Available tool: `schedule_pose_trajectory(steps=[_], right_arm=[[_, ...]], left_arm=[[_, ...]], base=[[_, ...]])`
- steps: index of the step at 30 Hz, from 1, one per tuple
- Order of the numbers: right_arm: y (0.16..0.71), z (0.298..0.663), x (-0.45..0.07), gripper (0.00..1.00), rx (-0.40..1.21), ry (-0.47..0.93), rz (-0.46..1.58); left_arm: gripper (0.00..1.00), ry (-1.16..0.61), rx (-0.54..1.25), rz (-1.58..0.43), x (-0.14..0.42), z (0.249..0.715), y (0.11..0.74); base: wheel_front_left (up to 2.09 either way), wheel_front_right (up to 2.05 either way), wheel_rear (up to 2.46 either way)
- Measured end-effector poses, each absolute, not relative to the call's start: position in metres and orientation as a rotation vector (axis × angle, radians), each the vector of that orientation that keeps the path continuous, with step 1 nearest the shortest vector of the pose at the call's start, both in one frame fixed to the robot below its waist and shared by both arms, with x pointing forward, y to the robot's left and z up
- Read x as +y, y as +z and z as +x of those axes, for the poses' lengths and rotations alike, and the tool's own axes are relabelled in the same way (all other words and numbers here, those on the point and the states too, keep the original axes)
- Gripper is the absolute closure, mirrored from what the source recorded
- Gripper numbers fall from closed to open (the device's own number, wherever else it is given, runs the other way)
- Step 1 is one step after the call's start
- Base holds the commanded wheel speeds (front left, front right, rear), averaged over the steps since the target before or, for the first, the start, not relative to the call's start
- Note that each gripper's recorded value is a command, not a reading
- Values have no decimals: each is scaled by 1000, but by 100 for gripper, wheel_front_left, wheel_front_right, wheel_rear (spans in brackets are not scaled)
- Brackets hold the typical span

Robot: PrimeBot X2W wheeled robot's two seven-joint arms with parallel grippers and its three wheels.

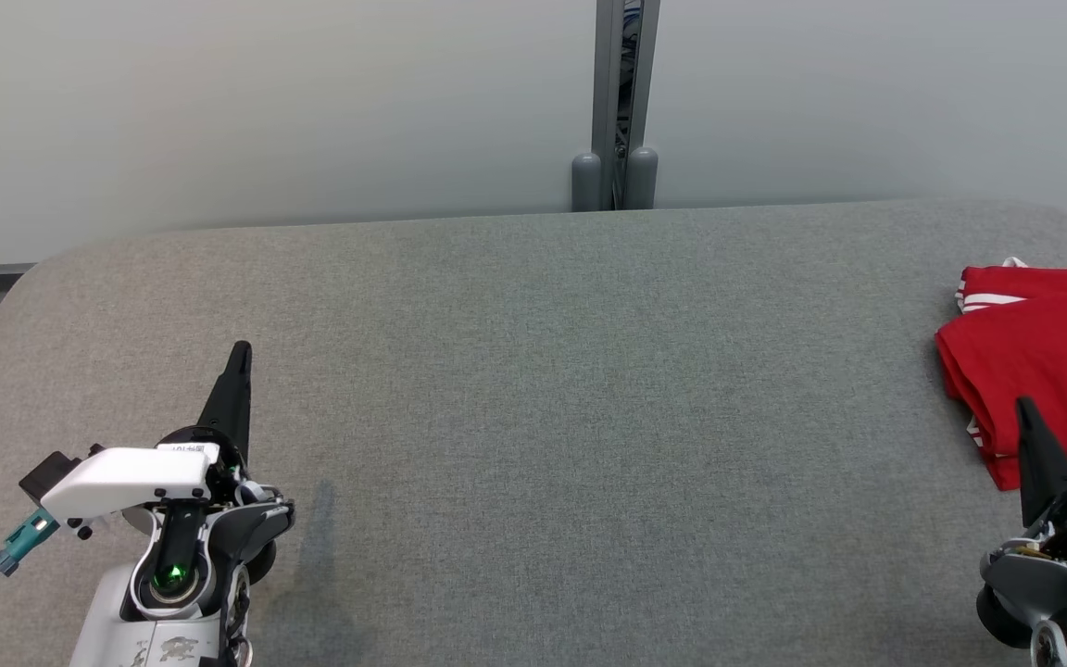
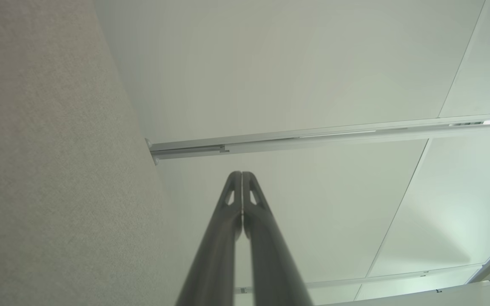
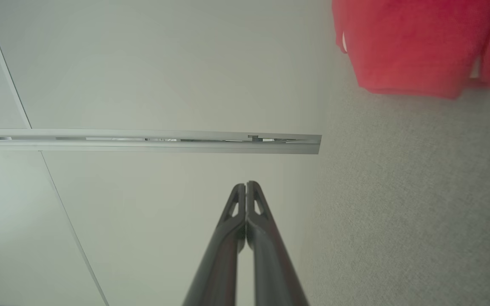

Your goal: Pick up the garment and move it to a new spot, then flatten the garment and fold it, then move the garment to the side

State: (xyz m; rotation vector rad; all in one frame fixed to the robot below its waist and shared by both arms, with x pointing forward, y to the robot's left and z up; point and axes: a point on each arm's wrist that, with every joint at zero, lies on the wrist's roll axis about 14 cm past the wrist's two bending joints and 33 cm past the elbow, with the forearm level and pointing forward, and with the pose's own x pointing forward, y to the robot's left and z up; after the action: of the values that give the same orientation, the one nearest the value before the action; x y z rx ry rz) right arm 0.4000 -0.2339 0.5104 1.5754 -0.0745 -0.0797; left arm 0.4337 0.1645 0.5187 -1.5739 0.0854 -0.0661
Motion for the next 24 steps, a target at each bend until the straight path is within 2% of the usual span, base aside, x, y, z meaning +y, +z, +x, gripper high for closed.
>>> schedule_pose_trajectory(steps=[24], right_arm=[[511, 400, -233, 100, -73, -78, 1577]], left_arm=[[100, -66, 85, -1574, 164, 434, 519]], base=[[0, 0, 0]])
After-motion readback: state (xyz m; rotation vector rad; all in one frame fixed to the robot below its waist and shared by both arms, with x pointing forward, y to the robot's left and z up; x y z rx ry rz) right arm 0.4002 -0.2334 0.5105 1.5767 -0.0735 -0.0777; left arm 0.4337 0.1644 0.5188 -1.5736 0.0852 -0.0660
